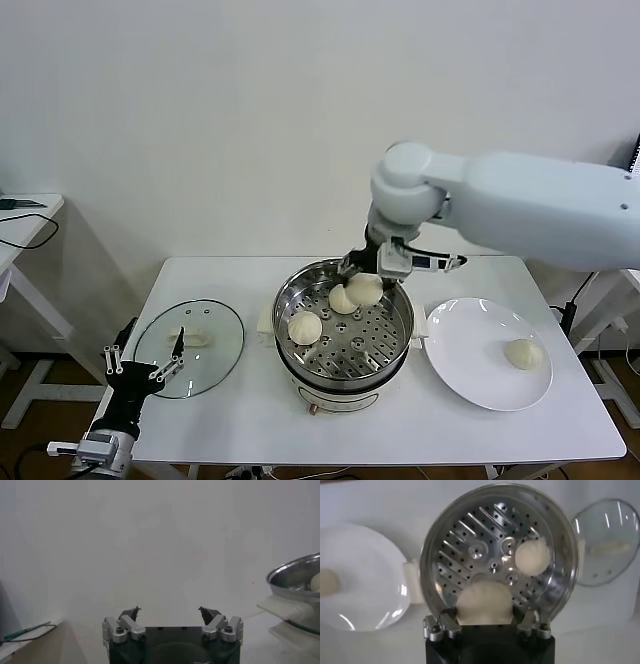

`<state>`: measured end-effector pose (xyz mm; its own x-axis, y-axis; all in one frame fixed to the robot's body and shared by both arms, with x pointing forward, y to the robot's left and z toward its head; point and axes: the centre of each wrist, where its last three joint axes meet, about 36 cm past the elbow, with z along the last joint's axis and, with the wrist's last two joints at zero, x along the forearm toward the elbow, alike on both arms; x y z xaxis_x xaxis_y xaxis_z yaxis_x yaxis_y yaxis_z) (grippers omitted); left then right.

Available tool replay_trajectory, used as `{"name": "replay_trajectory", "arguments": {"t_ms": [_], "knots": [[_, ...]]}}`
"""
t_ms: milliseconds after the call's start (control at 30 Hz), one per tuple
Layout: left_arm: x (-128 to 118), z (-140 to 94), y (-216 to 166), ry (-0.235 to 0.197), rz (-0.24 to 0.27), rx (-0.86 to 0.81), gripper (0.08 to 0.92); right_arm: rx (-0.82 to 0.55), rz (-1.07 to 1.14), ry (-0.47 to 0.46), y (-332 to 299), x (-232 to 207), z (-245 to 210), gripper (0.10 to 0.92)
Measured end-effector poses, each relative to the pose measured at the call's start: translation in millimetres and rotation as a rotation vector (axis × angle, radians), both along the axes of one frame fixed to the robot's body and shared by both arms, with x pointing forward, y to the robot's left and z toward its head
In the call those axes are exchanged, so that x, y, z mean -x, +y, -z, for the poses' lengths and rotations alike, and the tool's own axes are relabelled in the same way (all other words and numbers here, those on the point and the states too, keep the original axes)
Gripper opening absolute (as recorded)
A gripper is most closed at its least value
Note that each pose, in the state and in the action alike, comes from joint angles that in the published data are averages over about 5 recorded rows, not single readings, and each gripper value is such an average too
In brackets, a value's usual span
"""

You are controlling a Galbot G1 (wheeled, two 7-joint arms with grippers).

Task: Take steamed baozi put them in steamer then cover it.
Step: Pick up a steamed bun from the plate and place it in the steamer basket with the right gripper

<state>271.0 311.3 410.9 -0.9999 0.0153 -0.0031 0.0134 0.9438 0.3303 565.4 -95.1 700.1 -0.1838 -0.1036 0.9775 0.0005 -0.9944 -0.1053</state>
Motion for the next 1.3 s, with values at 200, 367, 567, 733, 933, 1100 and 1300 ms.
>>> {"name": "replay_trajectory", "arguments": {"t_ms": [200, 367, 567, 733, 933, 1100, 1300], "knots": [[-1.2, 0.6, 1.6, 0.001, -0.005, 0.003, 0.823, 0.009, -0.069, 0.034, 12.7, 10.9, 14.7, 0.738], [-2.4, 2.5, 2.8, 0.005, -0.009, 0.004, 0.823, 0.013, -0.104, 0.065, 21.9, 19.7, 23.6, 0.738], [-3.3, 2.4, 4.3, 0.005, -0.013, 0.004, 0.823, 0.026, -0.123, 0.095, 29.8, 23.9, 36.8, 0.738], [-3.1, 3.5, 7.3, 0.009, -0.02, 0.002, 0.823, 0.037, -0.131, 0.112, 35.5, 25.2, 49.1, 0.738], [-3.2, 4.3, 8.8, 0.01, -0.025, 0.003, 0.823, 0.05, -0.138, 0.131, 41.3, 24.7, 64.4, 0.738], [-3.4, 4.6, 10.3, 0.01, -0.03, 0.002, 0.823, 0.055, -0.133, 0.14, 43.8, 22.1, 75.7, 0.738], [-4.0, 5.4, 10.5, 0.011, -0.03, 0.003, 0.823, 0.052, -0.129, 0.145, 48.8, 20.5, 86.0, 0.738]]}}
